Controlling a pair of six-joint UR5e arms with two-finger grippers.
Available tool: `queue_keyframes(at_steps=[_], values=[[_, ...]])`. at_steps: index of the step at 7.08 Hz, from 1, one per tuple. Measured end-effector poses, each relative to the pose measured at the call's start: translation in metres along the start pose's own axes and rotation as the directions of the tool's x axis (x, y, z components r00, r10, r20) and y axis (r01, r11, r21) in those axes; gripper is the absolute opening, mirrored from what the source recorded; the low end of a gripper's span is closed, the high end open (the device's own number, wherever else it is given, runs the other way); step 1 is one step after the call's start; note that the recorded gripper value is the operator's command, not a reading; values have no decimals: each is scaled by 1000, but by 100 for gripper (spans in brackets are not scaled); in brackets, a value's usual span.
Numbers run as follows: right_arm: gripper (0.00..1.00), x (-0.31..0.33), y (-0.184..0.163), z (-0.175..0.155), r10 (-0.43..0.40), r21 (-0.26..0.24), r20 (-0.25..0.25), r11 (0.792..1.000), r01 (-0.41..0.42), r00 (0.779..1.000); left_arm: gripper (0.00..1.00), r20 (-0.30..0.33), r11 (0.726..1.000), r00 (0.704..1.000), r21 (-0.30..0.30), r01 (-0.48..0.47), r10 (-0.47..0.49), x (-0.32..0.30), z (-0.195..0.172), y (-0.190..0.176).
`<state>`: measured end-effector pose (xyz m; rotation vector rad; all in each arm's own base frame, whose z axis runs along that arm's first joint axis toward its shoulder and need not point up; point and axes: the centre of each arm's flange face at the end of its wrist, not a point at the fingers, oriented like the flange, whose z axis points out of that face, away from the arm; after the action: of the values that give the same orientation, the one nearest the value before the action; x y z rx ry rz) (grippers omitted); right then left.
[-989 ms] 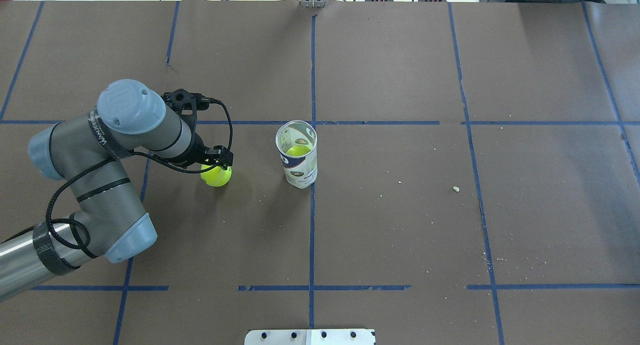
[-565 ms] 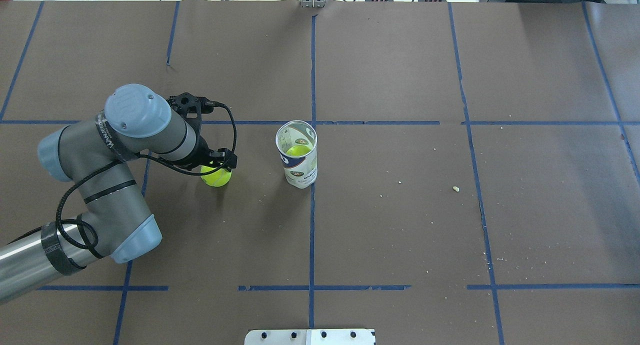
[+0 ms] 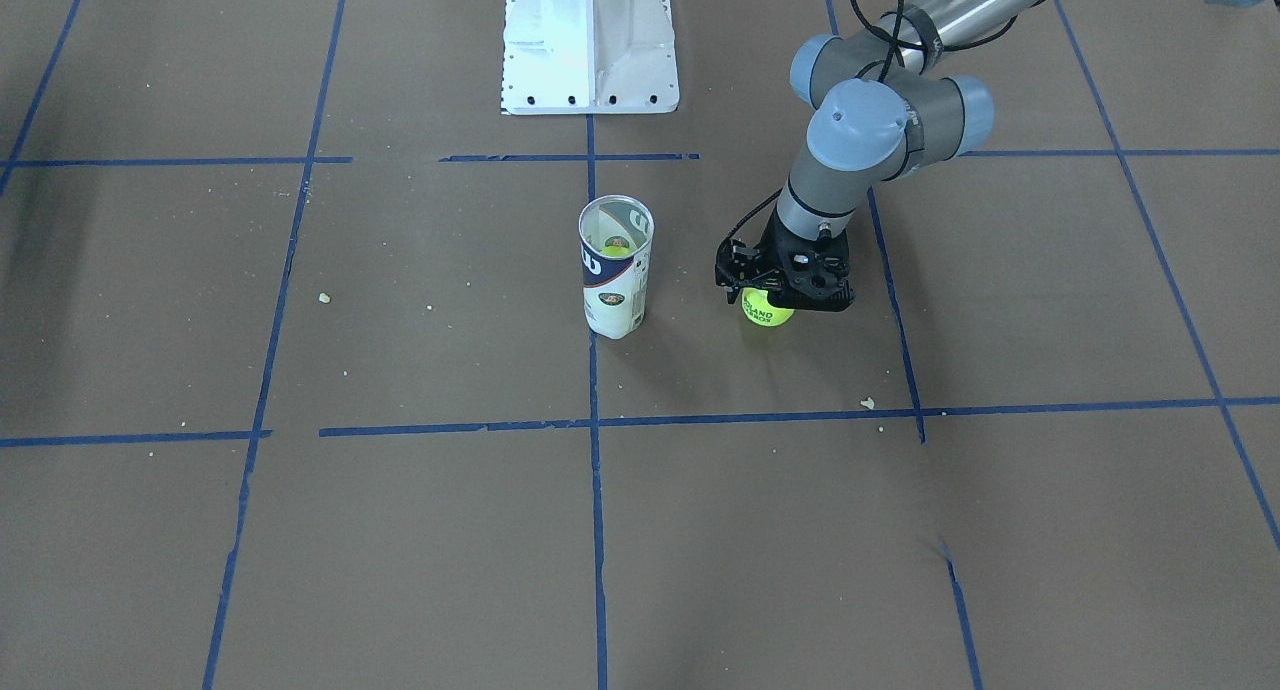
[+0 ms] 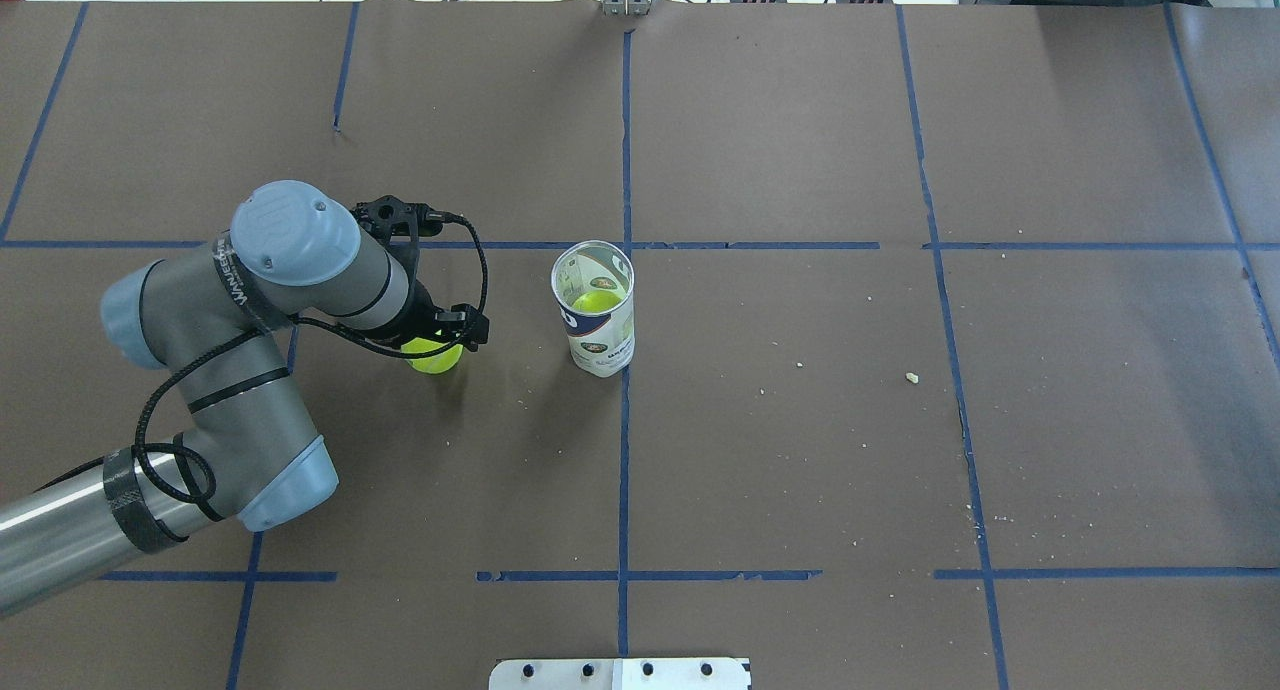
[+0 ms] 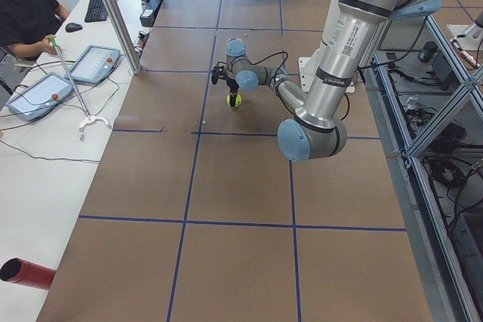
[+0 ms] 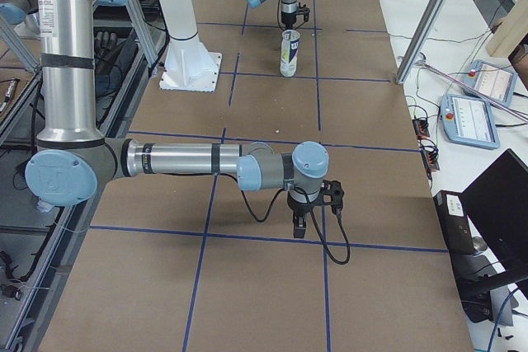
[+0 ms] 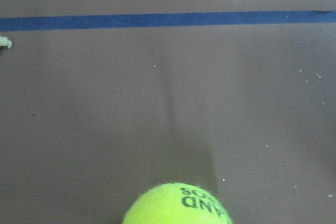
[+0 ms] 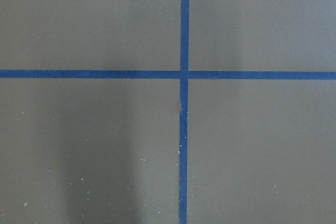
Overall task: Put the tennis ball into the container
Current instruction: 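Close the left gripper around the tennis ball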
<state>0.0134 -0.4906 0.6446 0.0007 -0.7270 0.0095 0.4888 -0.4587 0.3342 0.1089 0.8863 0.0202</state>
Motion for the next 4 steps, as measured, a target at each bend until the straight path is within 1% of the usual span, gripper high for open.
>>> queue_keyframes(at_steps=[1,2,3,4], values=[[100,0,0,0,0,0,0,1000,0,1000,21,0,1000,1000,1,3,-3,-1,0,0],[100,0,0,0,0,0,0,1000,0,1000,0,0,1000,1000,4,10,-10,-1,-1,0],[100,0,0,0,0,0,0,1000,0,1000,0,-3,1000,1000,15,15,-15,0,-6,-1],[100,0,0,0,0,0,0,1000,0,1000,0,-13,999,1000,31,16,-16,2,-19,-2]])
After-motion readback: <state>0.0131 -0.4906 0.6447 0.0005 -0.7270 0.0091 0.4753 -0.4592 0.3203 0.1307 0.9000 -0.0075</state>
